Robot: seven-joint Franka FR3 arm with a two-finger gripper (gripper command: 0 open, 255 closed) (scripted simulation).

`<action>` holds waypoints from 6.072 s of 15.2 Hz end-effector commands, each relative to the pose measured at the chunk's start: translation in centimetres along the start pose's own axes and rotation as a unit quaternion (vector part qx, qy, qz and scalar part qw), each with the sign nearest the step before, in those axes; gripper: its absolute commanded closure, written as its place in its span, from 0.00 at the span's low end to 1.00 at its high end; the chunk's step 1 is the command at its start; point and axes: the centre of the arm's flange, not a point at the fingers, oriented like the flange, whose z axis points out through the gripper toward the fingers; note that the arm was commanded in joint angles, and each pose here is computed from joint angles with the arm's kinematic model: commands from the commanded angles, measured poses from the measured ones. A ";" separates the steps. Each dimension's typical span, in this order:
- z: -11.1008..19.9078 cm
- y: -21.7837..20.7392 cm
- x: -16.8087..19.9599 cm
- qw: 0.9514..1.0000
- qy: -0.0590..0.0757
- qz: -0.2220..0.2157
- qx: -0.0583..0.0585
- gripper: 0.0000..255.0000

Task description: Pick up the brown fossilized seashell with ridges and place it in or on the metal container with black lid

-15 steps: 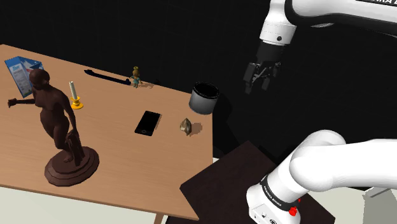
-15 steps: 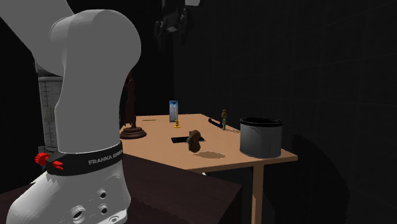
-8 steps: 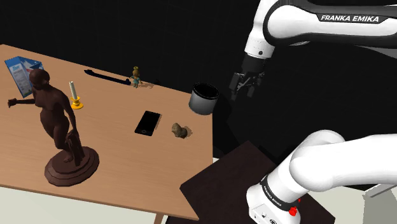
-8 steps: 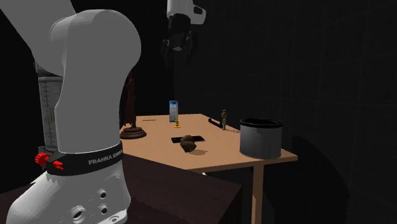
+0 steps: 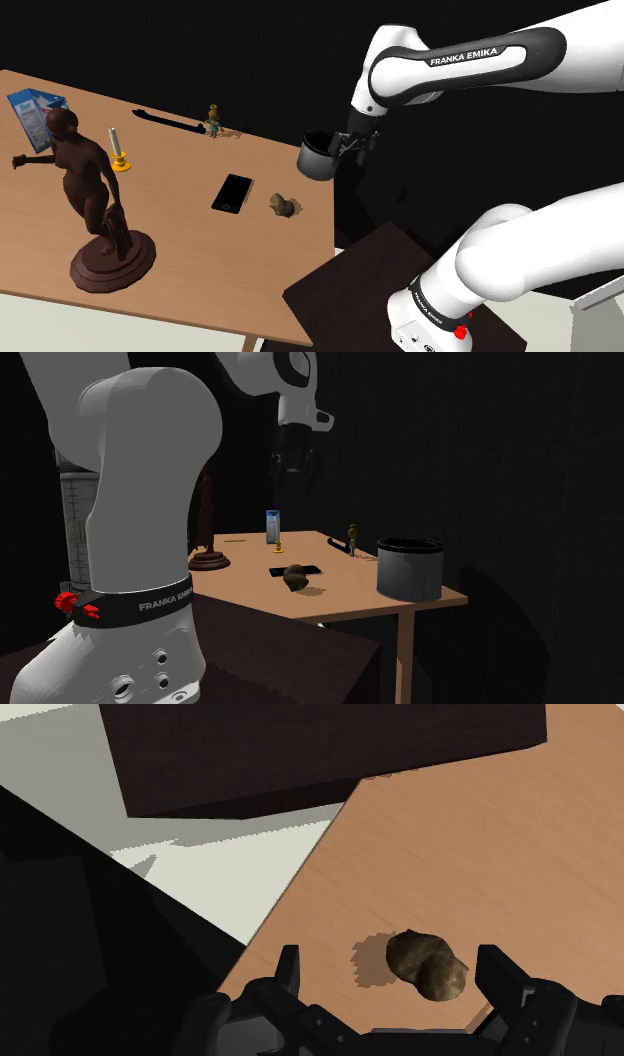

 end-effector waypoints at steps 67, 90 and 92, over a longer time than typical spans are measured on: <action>26.1 -15.1 8.3 0.929 0.137 -0.273 -0.208 1.00; 17.2 -15.2 7.6 0.929 0.137 -0.273 -0.208 1.00; 16.1 -15.2 7.5 0.929 0.137 -0.273 -0.208 1.00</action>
